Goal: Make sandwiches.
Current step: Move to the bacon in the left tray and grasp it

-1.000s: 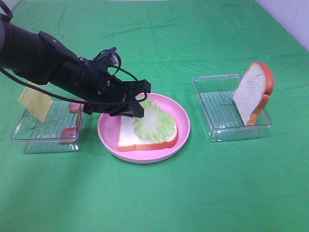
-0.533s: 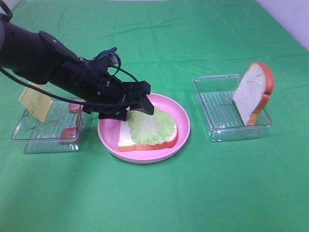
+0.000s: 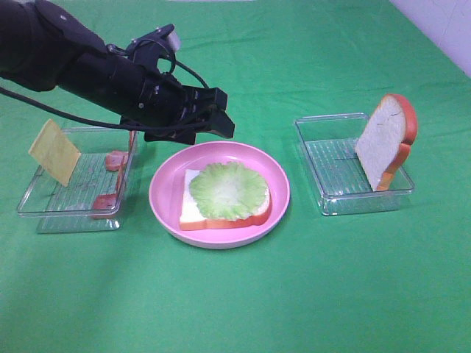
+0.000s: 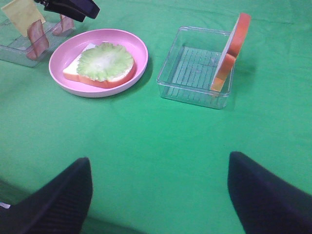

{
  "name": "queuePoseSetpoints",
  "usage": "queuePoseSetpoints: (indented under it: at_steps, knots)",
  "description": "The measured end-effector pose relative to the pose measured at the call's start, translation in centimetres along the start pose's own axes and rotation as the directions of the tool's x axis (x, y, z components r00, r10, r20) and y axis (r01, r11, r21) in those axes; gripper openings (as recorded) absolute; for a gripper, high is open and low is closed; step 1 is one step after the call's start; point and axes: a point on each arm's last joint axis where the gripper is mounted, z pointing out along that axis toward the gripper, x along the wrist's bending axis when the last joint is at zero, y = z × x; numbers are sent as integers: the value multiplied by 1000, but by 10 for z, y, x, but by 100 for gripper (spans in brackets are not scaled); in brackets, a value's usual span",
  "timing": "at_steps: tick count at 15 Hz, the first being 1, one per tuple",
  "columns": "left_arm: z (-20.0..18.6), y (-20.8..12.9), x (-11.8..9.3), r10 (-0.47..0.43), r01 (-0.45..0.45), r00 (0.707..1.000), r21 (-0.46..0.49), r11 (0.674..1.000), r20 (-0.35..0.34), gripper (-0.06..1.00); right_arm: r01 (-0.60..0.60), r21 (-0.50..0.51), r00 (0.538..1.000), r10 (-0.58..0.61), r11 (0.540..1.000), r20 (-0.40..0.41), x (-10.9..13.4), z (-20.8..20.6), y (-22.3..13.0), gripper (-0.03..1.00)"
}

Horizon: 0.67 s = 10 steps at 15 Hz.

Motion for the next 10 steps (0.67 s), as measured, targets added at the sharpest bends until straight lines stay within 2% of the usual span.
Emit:
queuePoseSetpoints:
  at_steps: [3,4,7,10]
  knots:
    - [-15,8,-8,30,-30,1000,-39,999,7,67,0,0,1000,0,1000,0,0,0,0,71]
    - [-36,17,-18,56,-54,998,-97,994,12,67,0,0,1000,0,1000,0,0,0,0,71]
    - [-65,27,-28,68,-70,997,-164,984,-20,67,0,0,1000,0,1000,0,0,0,0,71]
    - [-93,35,-15,5,-22,996,-177,984,-93,67,0,0,1000,0,1000,0,0,0,0,71]
